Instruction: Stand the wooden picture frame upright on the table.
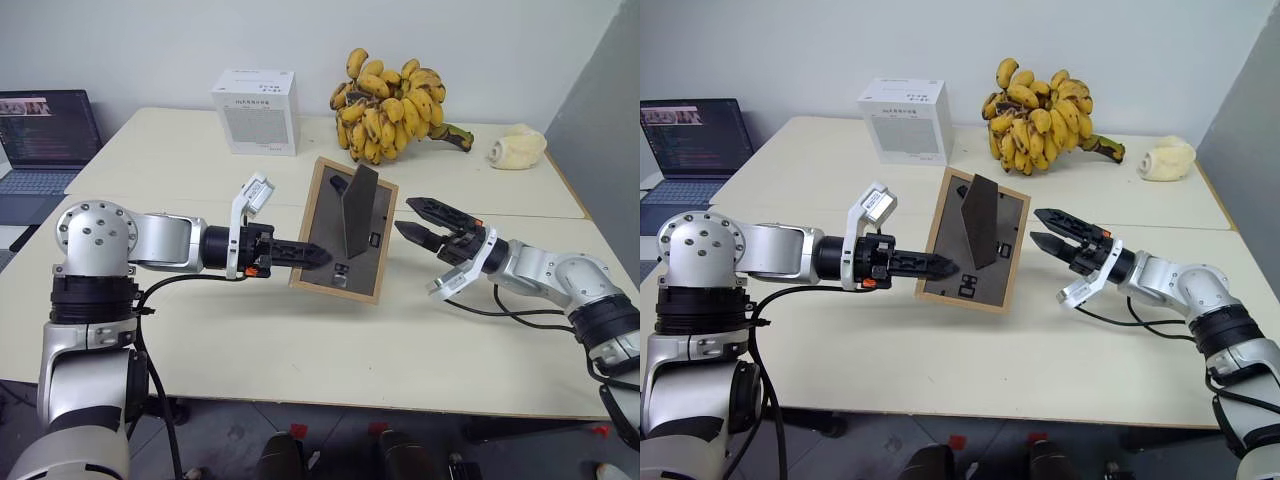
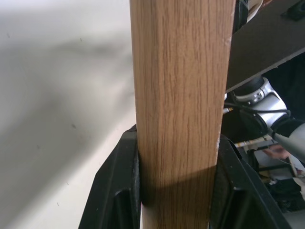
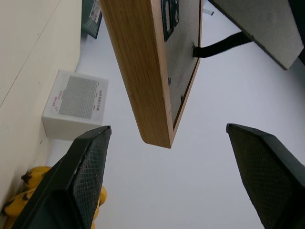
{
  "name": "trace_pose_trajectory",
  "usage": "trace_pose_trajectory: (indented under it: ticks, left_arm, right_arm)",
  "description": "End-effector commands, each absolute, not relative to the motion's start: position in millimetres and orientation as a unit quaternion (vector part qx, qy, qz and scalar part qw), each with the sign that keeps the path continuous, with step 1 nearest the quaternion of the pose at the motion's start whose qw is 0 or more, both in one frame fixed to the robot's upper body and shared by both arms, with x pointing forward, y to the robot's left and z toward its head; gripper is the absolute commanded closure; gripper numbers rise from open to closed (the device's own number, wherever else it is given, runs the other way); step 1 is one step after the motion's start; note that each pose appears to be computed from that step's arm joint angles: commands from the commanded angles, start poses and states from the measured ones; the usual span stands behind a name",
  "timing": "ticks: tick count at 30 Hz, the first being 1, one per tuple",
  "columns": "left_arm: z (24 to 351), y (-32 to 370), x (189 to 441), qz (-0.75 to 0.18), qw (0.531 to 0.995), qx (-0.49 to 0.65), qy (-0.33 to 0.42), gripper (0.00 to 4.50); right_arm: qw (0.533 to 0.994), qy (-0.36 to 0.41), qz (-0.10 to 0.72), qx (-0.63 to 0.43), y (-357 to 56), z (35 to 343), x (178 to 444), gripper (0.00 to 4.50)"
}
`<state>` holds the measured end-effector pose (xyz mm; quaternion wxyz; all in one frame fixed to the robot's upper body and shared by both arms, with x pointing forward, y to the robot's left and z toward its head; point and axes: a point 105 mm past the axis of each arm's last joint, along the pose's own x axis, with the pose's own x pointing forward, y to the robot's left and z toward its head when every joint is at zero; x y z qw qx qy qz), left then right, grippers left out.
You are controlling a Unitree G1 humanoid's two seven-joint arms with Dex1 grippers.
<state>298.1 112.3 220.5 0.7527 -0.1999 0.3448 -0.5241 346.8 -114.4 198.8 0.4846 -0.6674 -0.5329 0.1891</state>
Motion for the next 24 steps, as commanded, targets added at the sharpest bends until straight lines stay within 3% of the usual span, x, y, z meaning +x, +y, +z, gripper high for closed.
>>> trace_pose_trajectory:
  ticks: [1,15,19,24]
  left_arm:
    - [248,106,289,-0.559,0.742,-0.188,0.319,3.22]
    - [253,101,284,-0.552,0.743,-0.202,0.320,3.22]
    - [252,101,283,-0.546,0.746,-0.205,0.321,3.22]
    - [252,102,284,-0.543,0.748,-0.207,0.321,3.22]
  right_arm:
    - [0.471,-0.563,0.180,-0.655,-105,210,349,0.44]
    - [0.457,-0.603,0.174,-0.631,-82,229,353,0.44]
    - [0.458,-0.603,0.174,-0.630,-82,230,353,1.10]
    - [0.459,-0.604,0.174,-0.627,-83,231,353,2.25]
